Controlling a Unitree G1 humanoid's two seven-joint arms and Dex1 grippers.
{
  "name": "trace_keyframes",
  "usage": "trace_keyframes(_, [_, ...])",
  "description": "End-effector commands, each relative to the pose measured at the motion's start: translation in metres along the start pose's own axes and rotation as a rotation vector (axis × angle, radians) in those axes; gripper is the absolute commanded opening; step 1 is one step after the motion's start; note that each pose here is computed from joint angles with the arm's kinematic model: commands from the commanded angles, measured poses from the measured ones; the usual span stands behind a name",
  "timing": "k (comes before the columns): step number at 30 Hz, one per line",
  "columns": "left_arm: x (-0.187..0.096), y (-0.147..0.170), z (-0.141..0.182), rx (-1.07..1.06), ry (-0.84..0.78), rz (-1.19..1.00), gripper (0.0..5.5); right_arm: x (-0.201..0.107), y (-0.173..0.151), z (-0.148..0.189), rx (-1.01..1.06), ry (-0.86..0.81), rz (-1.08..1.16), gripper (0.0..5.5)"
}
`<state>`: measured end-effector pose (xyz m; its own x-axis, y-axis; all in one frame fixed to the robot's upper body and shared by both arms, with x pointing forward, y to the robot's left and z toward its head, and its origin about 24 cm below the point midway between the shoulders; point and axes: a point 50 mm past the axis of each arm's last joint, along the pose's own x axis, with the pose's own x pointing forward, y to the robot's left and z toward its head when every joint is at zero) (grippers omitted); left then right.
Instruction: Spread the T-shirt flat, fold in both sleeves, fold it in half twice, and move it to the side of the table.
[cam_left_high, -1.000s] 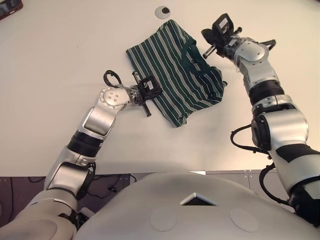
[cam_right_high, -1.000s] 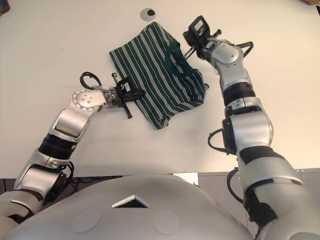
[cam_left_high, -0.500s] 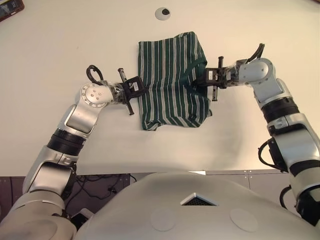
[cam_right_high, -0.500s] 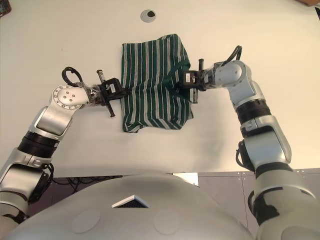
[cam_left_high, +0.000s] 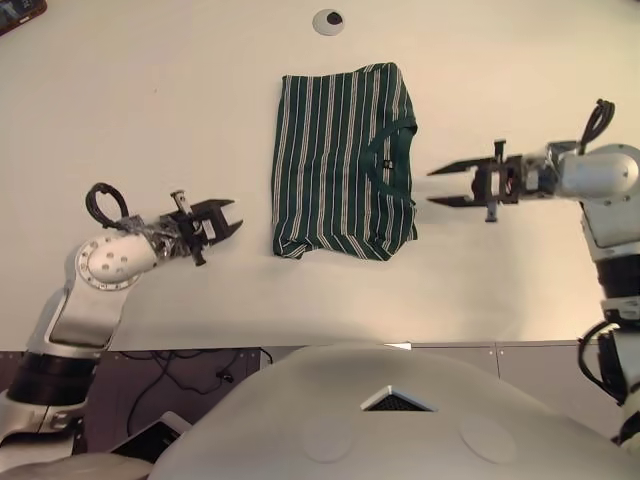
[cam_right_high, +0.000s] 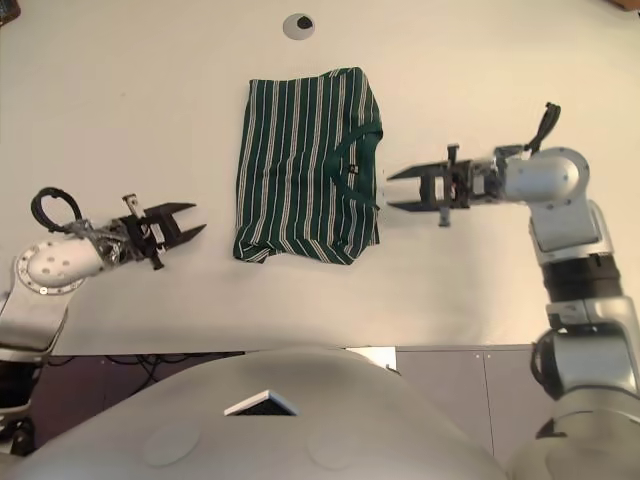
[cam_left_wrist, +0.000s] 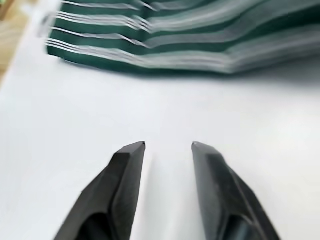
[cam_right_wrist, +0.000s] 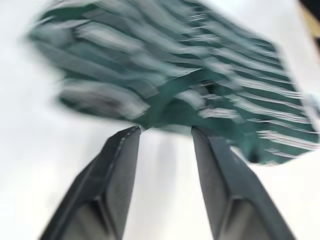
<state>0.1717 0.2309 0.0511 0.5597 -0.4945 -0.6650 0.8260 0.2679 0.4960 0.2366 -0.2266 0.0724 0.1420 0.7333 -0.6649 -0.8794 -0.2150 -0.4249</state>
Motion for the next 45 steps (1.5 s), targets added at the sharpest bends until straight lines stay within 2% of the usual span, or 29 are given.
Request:
trace_keyframes(1, [0.006,-0.011,0.001,0.062,0.007,-0.047,1.72,0.004,0.014,-0.008,-0.087,0.025,0.046,2.11])
trace_keyframes(4, [0.016,-0.02,0.003,0.146,0.007,-0.084,1.72,0.019,0.02,-0.007,-0.235,-0.024,-0.053,2.11])
trace_keyframes(9, [0.023,-0.024,0.006,0.217,-0.005,-0.12,1.72,0.029,0.009,0.001,-0.329,-0.105,-0.282,2.11])
trace_keyframes(15, [0.03,-0.022,0.016,0.295,-0.047,-0.152,1.72,0.034,0.02,0.004,-0.49,-0.124,-0.192,2.11])
trace_keyframes(25, [0.031,-0.02,0.018,0.367,-0.046,-0.186,1.72,0.011,0.006,-0.003,-0.649,-0.051,-0.063,2.11])
trace_keyframes(32, [0.036,-0.017,0.022,0.422,-0.059,-0.206,1.72,0.037,0.029,0.001,-0.646,-0.138,-0.018,2.11])
trace_keyframes(37, [0.04,-0.02,0.027,0.466,-0.081,-0.255,1.72,0.044,0.031,0.004,-0.663,-0.141,-0.02,2.11])
trace_keyframes(38, [0.041,-0.021,0.027,0.473,-0.085,-0.262,1.55,0.045,0.031,0.005,-0.666,-0.14,-0.021,2.16])
trace_keyframes(45, [0.048,-0.031,0.031,0.504,-0.103,-0.334,0.38,0.049,0.026,0.01,-0.604,-0.123,-0.034,0.83])
